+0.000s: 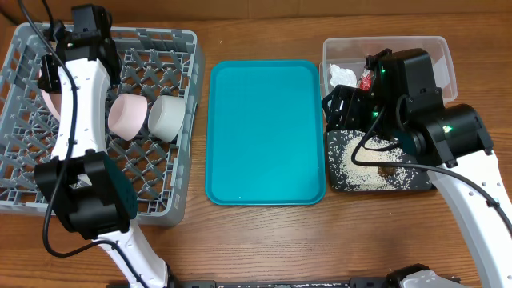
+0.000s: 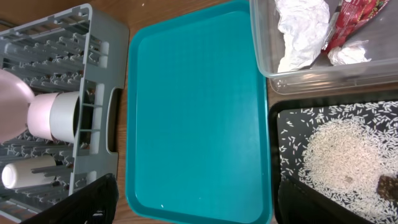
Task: Sort waste into correct bins and load items into the dishwasher
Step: 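Lift the white plate and stand it upright in the dish rack, then release the plate and pull the left gripper back from the rack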
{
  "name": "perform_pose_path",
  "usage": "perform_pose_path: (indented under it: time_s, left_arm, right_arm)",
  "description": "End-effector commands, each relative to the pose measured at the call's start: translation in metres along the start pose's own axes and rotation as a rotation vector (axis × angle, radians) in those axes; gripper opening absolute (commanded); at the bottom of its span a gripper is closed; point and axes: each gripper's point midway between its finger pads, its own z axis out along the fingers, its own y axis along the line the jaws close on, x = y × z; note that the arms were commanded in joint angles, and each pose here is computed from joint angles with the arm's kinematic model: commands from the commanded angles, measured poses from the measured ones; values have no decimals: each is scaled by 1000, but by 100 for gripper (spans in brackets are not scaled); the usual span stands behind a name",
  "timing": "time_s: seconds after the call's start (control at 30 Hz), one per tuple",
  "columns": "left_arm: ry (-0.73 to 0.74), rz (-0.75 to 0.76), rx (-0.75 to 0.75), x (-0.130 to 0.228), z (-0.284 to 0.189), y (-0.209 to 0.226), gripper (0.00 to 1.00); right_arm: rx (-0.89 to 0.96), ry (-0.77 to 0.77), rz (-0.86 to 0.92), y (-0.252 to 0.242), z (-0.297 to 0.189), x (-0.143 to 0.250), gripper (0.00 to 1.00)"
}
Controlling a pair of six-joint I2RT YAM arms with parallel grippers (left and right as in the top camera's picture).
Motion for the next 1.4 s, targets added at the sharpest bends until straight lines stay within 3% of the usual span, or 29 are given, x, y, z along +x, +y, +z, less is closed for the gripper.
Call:
perform_pose_path:
  time_s: [0.0, 0.03, 0.07, 0.13, 0.17, 0.2, 0.23, 0.5, 0.6, 0.67, 0.93, 1.13, 1.37]
  left_arm:
    - [7, 28, 12, 1, 4, -7, 5]
    - [5, 24, 14, 1, 3, -6, 9]
    - [3, 15, 24, 1, 0, -6, 20]
    - [-6, -23, 66, 2, -11, -5, 52]
    - [-14, -48, 101, 2, -18, -5, 80]
    - [-32, -74, 161, 0, -30, -5, 97]
    - [-60, -97, 232, -3, -44, -4, 100]
    - [-294, -214, 665, -5, -162, 38, 100]
    - [-380, -202, 837, 11, -214, 52, 100]
    - [-420, -159, 975, 50, -259, 70, 100]
    - [-314, -171, 1102, 139, -280, 107, 100]
    - [-237, -247, 1382, 151, -323, 100, 100]
    - [-214, -230, 1381, 149, -321, 93, 100]
  right_arm:
    - [-10, -8, -6, 3, -1, -3, 84]
    - [-10, -8, -6, 3, -1, -3, 83]
    - [-10, -9, -6, 3, -1, -4, 83]
    - [-10, -9, -7, 3, -1, -4, 83]
    - [-9, -8, -7, 3, -1, -3, 83]
    - [-9, -8, -7, 3, -1, -3, 83]
    - [-9, -8, -7, 3, -1, -3, 83]
    - [-14, -16, -38, 4, -1, -5, 84]
    - [-22, -30, -61, 6, -6, -6, 84]
    - [-54, -77, -98, 13, -27, -6, 91]
    - [-159, -290, -179, 31, -109, -7, 100]
    - [-197, -354, -169, 33, -139, -1, 100]
    - [-195, -353, -169, 33, -138, -1, 100]
